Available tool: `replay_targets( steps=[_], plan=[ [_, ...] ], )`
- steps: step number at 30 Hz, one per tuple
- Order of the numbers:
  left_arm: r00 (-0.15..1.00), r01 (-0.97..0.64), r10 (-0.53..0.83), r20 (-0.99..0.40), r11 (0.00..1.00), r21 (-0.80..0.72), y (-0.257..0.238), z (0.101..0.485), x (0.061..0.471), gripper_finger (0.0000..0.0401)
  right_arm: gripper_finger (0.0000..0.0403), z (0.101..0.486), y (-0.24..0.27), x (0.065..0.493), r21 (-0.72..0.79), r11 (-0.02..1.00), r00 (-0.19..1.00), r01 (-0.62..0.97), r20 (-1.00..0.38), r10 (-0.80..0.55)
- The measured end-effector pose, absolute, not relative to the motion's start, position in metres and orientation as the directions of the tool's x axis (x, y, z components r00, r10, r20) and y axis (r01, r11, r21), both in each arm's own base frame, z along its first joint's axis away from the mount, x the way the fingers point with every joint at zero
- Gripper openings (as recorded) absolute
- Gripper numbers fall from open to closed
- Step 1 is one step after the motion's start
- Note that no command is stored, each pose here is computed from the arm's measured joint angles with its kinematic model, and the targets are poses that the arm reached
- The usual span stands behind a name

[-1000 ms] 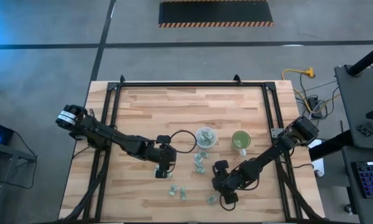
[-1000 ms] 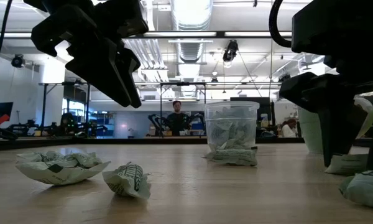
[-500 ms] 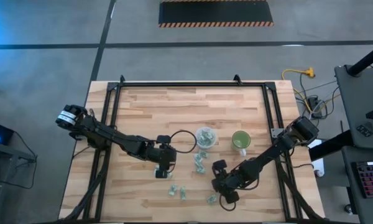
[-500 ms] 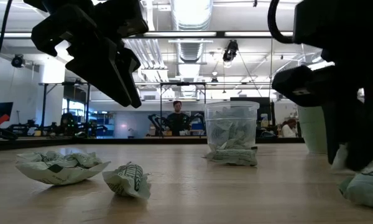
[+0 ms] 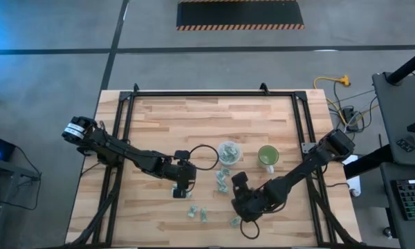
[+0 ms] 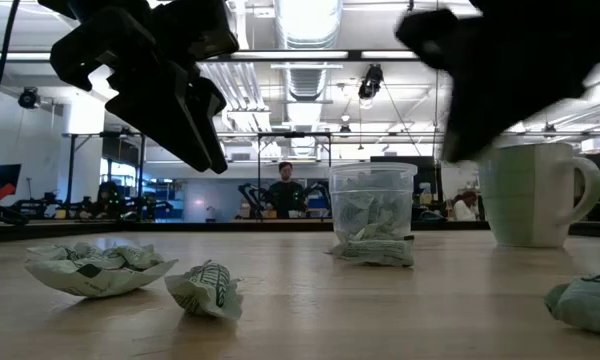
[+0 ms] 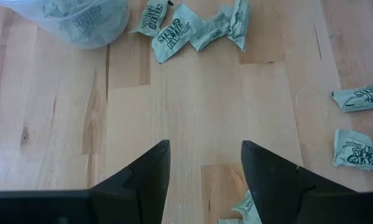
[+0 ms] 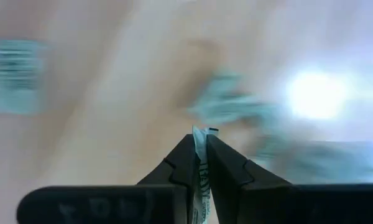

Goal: Pick and place Stevia / Truvia into bins
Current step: Put the green stevia packet into the transparent container

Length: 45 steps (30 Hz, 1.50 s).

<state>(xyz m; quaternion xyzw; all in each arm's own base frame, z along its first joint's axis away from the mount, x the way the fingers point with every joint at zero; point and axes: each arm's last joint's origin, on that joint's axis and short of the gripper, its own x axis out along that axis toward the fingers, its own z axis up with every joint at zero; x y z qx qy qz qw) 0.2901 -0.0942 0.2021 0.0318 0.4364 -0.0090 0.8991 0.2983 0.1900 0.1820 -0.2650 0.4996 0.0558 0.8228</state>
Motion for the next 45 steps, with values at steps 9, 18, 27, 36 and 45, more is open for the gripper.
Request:
replay_targets(
  steps=[9,18,27,36,45],
  plan=[
    [0.619,0.047,0.012,-0.786,0.998,0.052,-0.094,0.202,0.29,0.018,0.0028,0.205,0.158,0.323,-0.732,0.651,0.582,-0.201,-0.624,-0.522],
    [0.619,0.048,0.011,-0.786,0.997,0.053,-0.094,0.202,0.29,0.018,0.0028,0.2,0.08,0.349,-0.662,0.749,0.443,-0.009,-0.674,-0.591],
    [0.618,0.064,0.012,-0.786,0.996,0.065,-0.094,0.202,0.29,0.018,0.0028,0.2,0.052,0.357,-0.473,0.874,0.411,0.112,-0.779,-0.474],
    [0.618,0.065,0.012,-0.786,0.996,0.066,-0.094,0.202,0.29,0.018,0.004,0.199,0.054,0.357,-0.428,0.9,0.412,0.083,-0.808,-0.422],
    [0.624,0.064,0.01,-0.781,0.996,0.064,-0.094,0.202,0.29,0.018,0.0126,0.204,0.054,0.356,-0.433,0.899,0.397,0.073,-0.814,-0.424]
  ],
)
